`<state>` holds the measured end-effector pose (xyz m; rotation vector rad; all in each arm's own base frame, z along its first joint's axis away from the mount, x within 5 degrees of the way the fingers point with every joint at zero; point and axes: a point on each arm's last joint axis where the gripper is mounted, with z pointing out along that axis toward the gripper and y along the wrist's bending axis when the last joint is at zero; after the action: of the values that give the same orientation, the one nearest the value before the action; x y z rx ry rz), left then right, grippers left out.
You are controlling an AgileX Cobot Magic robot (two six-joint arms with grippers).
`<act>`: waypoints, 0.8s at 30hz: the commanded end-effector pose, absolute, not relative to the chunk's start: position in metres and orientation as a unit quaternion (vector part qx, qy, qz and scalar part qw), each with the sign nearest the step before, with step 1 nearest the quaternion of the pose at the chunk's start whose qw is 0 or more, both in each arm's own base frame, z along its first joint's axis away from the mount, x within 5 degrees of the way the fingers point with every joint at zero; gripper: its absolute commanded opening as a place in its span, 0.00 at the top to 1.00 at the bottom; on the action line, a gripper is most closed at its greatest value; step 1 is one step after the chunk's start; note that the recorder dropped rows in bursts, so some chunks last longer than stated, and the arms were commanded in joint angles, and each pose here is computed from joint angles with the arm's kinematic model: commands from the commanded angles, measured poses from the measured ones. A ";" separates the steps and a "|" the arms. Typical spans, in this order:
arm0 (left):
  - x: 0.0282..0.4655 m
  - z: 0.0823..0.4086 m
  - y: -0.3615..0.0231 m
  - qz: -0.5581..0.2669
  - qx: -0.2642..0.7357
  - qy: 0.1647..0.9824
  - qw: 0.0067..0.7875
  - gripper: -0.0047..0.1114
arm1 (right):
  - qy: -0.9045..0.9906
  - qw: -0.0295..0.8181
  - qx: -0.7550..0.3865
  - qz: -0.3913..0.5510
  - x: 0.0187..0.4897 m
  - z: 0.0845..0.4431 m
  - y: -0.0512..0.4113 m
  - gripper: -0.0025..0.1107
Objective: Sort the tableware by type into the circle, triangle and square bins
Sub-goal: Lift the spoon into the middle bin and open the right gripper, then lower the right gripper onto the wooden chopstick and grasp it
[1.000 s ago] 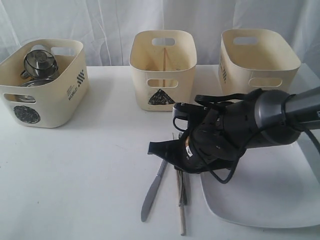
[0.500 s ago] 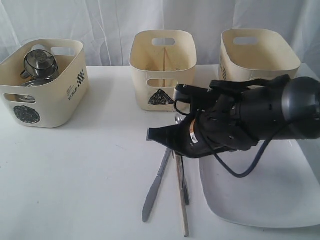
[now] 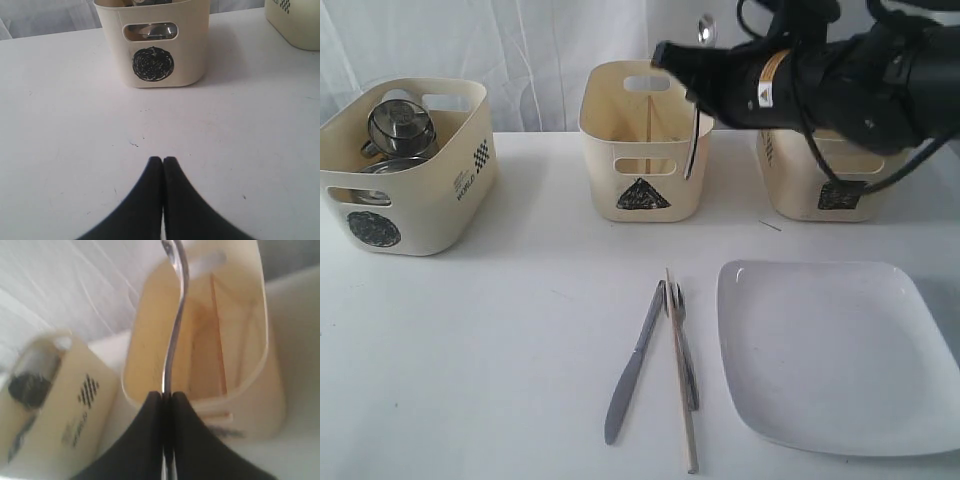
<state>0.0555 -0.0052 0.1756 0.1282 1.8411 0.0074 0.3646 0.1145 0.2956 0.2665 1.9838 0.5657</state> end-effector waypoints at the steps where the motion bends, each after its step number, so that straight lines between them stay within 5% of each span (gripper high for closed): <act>1: 0.055 0.175 -0.005 -0.001 0.052 0.794 0.605 0.96 | 0.787 0.550 0.131 0.248 0.395 0.313 0.094 0.98; 7: 0.055 0.175 -0.005 -0.001 0.052 0.794 0.605 0.96 | 0.773 0.568 0.138 0.246 0.442 0.311 0.092 0.98; 14: 0.055 0.175 -0.005 -0.001 0.052 0.794 0.605 0.96 | 0.775 0.579 0.108 0.229 0.524 0.259 0.115 0.98; 20: 0.055 0.175 -0.005 -0.001 0.052 0.794 0.605 0.96 | 0.788 0.579 0.065 0.201 0.535 0.241 0.131 0.67; 24: 0.055 0.175 -0.005 -0.001 0.052 0.794 0.605 0.96 | 0.844 0.530 -0.005 0.076 0.506 0.265 0.136 0.67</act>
<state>0.0555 -0.0052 0.1756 0.1282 1.8411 0.0074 0.5235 0.1341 0.2413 0.1190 1.9750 0.3045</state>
